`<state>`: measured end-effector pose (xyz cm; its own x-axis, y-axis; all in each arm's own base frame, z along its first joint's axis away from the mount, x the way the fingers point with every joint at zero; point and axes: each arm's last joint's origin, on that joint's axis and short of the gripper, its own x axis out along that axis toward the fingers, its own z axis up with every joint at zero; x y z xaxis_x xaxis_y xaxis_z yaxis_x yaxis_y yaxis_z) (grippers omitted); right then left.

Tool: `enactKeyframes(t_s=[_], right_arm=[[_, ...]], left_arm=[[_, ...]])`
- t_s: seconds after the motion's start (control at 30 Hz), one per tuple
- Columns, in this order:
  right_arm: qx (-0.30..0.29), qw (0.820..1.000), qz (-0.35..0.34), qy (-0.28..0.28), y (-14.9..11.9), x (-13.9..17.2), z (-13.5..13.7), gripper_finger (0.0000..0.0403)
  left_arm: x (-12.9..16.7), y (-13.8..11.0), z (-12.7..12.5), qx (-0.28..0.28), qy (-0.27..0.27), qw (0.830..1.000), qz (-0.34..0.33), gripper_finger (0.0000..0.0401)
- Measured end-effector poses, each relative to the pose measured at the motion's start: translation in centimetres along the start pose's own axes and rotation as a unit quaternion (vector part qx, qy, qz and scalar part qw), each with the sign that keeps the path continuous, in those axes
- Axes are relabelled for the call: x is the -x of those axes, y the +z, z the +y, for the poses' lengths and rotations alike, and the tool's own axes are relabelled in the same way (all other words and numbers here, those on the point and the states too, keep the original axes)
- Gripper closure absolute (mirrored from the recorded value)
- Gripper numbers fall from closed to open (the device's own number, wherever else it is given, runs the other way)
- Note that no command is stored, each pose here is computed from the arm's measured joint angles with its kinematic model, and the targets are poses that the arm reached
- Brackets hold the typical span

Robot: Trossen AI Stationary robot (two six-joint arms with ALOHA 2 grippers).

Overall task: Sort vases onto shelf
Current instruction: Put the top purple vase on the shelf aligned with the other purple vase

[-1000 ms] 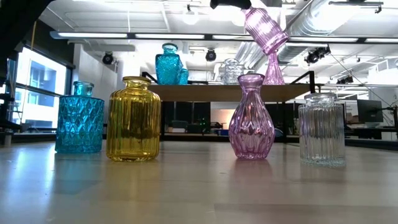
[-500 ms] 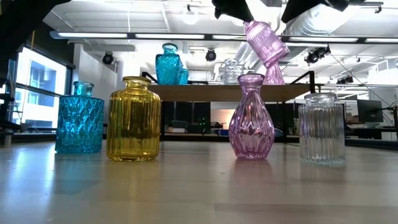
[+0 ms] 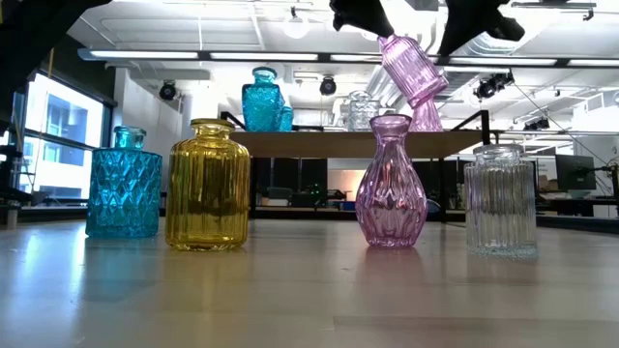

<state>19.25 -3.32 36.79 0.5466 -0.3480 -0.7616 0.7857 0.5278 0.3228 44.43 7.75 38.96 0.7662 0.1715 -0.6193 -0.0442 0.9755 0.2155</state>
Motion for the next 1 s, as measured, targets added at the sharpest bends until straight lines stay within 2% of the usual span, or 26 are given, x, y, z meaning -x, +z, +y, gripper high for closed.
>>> enactKeyframes(t_s=[0.13, 0.4, 0.7, 1.0], right_arm=[[0.003, 1.000, 0.010, 0.010, 1.1, -0.4, -0.9, 0.0403], [0.001, 0.999, 0.038, 0.030, 2.3, -0.9, -2.3, 0.0403], [-0.005, 0.996, 0.081, 0.032, 1.0, -3.7, -3.2, 0.0403], [-0.010, 0.995, 0.077, 0.055, 0.3, -5.6, -3.3, 0.0403]], left_arm=[[0.0, 0.1, 0.2, 0.001, 0.019, 1.000, -0.004, 0.0385], [-0.7, -0.1, 0.8, 0.020, 0.022, 1.000, -0.007, 0.0385], [-2.1, -0.5, 0.8, 0.024, 0.015, 1.000, 0.003, 0.0385], [-2.1, -0.5, 0.9, 0.022, 0.017, 1.000, 0.003, 0.0385]])
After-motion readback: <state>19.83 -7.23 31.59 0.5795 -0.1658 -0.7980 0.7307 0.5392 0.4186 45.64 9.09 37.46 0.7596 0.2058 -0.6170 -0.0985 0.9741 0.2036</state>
